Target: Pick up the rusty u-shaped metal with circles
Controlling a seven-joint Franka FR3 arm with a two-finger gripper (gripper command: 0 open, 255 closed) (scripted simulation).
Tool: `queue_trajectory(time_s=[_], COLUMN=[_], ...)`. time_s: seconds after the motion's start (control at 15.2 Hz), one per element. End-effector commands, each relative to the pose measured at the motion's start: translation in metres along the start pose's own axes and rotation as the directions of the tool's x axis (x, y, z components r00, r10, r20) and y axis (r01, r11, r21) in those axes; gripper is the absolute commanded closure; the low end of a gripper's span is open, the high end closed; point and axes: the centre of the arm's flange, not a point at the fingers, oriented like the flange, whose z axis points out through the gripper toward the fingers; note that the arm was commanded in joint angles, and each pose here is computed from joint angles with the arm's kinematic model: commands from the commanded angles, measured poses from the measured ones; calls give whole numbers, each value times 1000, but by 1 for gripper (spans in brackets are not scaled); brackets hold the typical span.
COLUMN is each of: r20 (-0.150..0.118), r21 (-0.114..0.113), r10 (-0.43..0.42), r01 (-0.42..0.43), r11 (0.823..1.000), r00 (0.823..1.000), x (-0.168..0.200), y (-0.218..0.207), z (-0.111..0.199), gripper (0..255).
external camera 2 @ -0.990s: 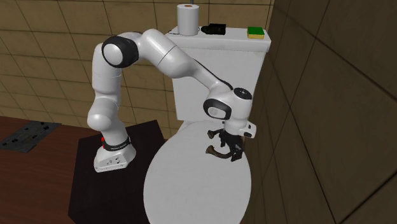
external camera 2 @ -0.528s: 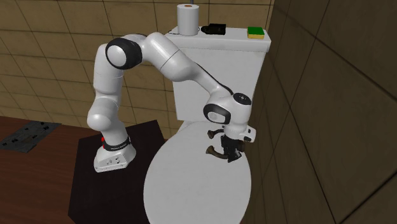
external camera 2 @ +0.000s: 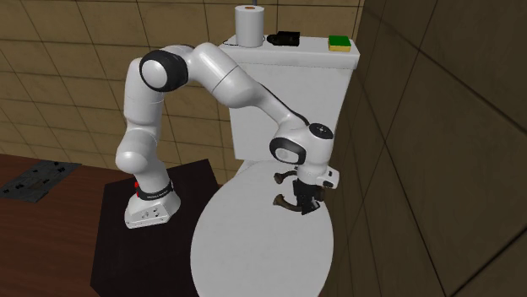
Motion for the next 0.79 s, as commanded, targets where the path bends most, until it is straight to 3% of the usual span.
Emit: queue_trajectory(time_s=[0.0, 0.73], r20=[7, 7], r21=[6, 6], r10=[-3, -3], r01=[3, 3], r11=[1000, 1000], r00=[1000, 1000], x=[2, 0], y=[-3, -6], z=[-1, -59], gripper=[255, 255])
